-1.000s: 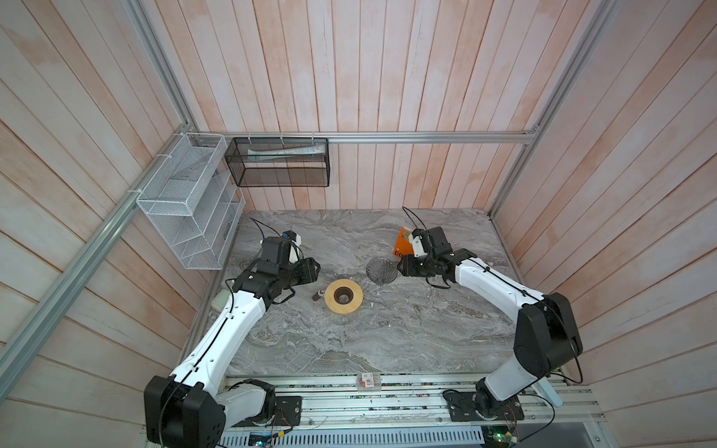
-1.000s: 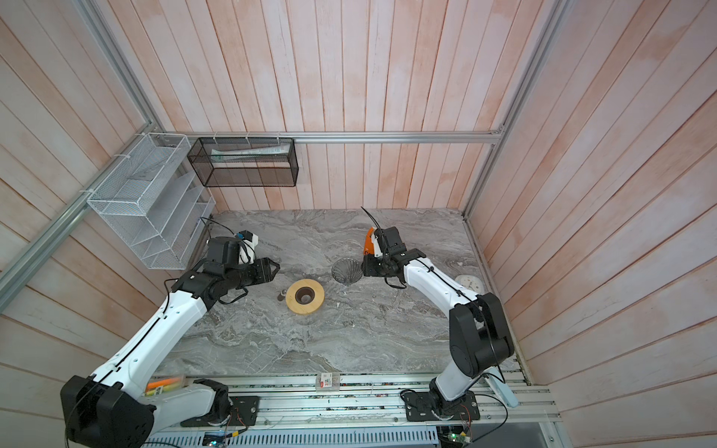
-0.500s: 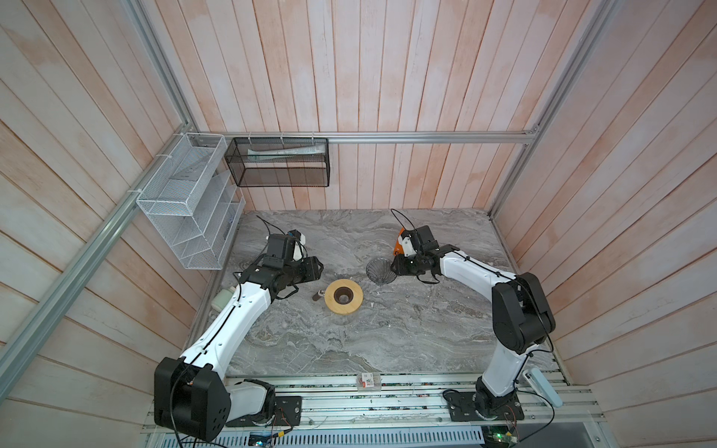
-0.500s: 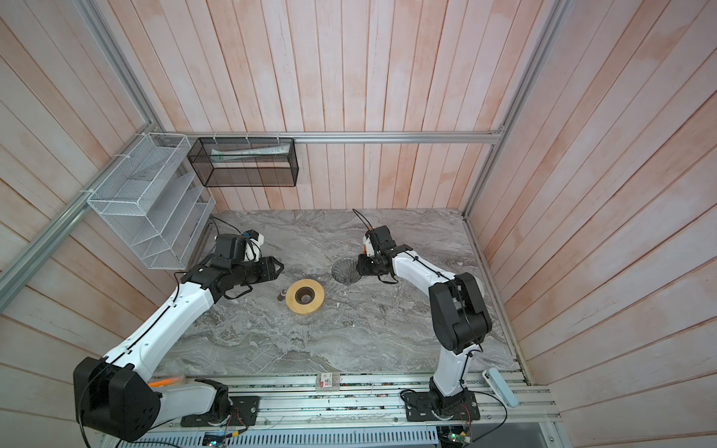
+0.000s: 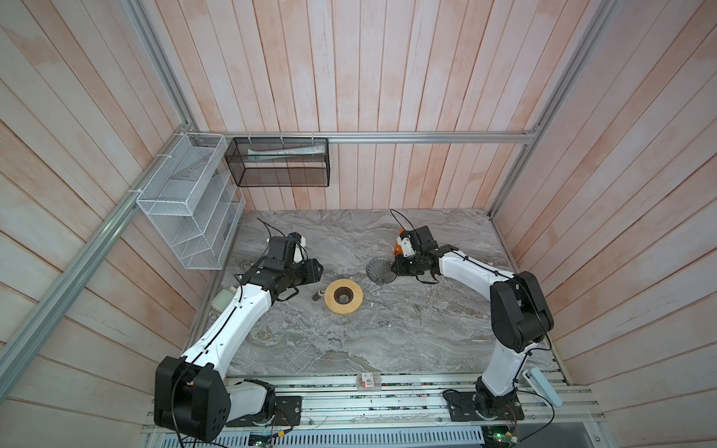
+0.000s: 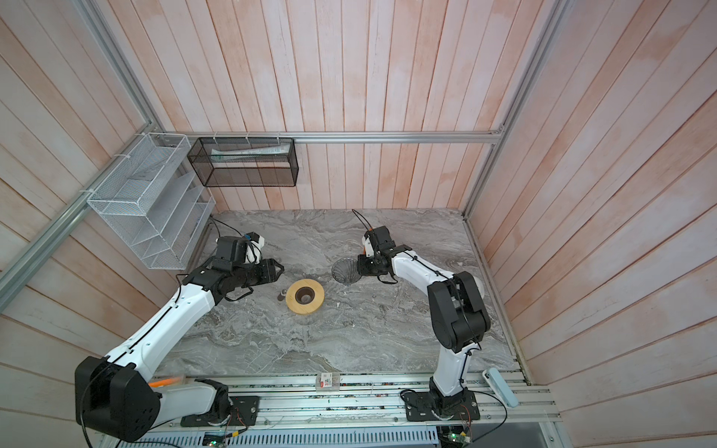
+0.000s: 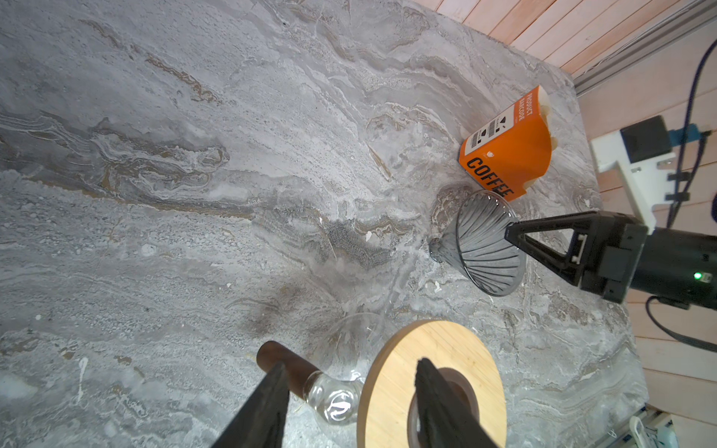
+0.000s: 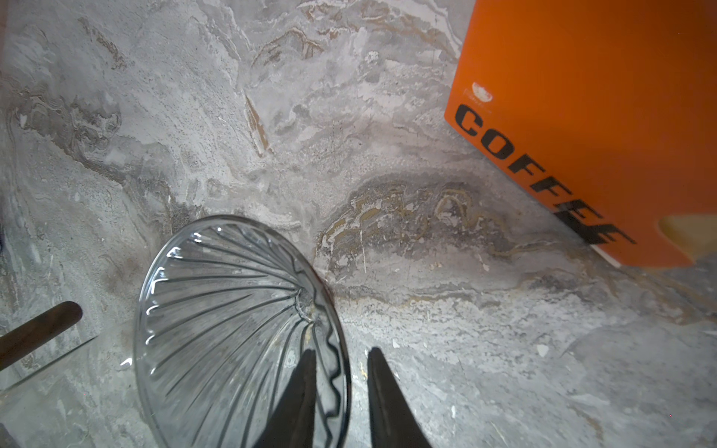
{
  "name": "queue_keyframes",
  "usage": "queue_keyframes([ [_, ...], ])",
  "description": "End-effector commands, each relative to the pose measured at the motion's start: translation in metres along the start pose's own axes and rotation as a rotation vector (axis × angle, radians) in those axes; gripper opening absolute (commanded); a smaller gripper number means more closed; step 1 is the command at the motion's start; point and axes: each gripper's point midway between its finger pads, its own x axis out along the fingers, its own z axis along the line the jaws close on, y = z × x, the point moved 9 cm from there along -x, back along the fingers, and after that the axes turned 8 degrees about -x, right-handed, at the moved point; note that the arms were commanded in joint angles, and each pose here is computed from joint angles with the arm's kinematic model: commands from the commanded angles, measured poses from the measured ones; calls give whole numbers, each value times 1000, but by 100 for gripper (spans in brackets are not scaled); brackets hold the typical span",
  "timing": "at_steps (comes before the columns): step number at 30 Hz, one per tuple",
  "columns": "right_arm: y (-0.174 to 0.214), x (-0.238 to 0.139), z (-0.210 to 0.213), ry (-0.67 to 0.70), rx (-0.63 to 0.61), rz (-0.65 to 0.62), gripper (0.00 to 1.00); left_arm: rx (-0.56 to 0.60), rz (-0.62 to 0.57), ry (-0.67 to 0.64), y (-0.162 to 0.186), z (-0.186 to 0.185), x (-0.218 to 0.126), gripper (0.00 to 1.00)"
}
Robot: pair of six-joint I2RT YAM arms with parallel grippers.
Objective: Place the coffee filter in the dripper
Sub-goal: 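Grasp the ribbed glass dripper rim with the right gripper and lift it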
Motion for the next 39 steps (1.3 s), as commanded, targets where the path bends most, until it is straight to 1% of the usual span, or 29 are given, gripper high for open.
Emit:
queue_keyframes([
  [1,1,8,-1,-13,3,17,24,10,-26,24,-2,-2,-5,55],
  [3,2,10,-1,-13,6,22,19,12,-27,22,-2,-1,-5,55],
  [8,1,9,0,-16,2,23,2,12,-28,20,-1,-1,-5,55],
  [9,0,8,0,-14,3,22,0,13,-30,20,-2,-1,-6,55],
  [17,-12,-11,9,-42,-9,-12,0,18,-39,32,-3,-4,-10,54],
  [22,-27,-39,22,-85,-24,-58,0,23,-45,45,-4,-7,-15,54],
  [25,-36,-59,31,-124,-37,-81,0,28,-52,53,-5,-9,-20,52],
  [33,-48,-107,70,-258,-97,-114,0,52,-64,97,-2,-16,-32,52],
  [39,-44,-125,109,-314,-183,-102,0,99,-71,130,7,-27,-42,52],
])
